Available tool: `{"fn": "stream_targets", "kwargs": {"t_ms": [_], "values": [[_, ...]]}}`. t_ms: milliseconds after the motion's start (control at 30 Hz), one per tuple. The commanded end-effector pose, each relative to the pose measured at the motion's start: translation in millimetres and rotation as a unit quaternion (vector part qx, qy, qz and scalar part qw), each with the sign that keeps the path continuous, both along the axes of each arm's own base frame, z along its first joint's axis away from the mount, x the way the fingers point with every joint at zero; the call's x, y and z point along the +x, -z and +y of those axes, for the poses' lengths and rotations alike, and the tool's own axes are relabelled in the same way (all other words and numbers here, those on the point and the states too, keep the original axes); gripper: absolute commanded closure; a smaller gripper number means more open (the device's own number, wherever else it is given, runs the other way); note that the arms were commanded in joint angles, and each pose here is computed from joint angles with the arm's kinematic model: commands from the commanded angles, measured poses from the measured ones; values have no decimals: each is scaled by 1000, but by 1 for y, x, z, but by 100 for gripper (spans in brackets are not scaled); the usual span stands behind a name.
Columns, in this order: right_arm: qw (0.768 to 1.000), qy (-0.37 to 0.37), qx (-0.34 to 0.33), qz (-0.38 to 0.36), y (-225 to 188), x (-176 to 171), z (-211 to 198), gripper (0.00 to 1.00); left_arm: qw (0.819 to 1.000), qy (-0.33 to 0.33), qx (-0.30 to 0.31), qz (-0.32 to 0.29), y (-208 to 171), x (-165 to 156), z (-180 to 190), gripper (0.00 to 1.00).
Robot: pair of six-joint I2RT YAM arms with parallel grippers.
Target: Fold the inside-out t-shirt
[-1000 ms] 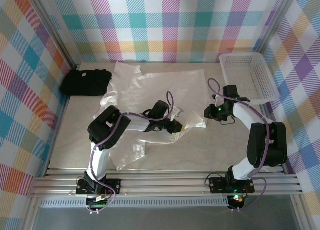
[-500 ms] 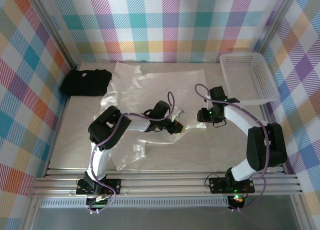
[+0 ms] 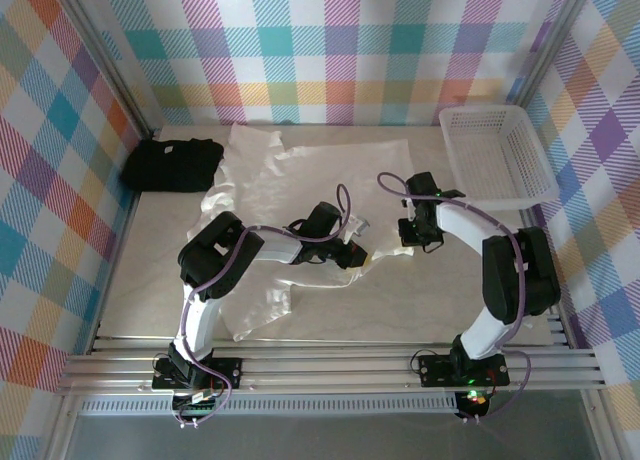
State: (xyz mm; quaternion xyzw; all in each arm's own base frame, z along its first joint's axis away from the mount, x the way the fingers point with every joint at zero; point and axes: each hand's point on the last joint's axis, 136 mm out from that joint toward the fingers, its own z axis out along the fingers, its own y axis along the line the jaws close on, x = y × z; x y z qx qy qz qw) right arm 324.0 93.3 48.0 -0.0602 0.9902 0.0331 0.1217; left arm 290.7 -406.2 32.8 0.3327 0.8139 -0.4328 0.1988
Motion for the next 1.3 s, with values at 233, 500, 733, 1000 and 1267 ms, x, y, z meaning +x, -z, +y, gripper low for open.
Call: {"fn": "stream_targets", "kwargs": {"t_ms": [233, 500, 733, 1000, 1267], "values": [[960, -45, 277, -28, -82, -17, 47, 99, 1000, 15, -4, -8, -4, -3, -5, 100], [934, -44, 355, 15, -95, -40, 53, 98, 1000, 13, -2, -10, -3, -3, -4, 100], [942, -31, 333, 34, -83, -41, 46, 99, 1000, 14, -13, -7, -8, -4, -6, 100], [979, 16, 204, 6, -70, -31, 6, 100, 999, 13, -28, -8, -20, -4, -8, 87], [992, 48, 109, -39, -65, -18, -28, 100, 997, -7, -73, -25, -71, 0, 2, 55]]}}
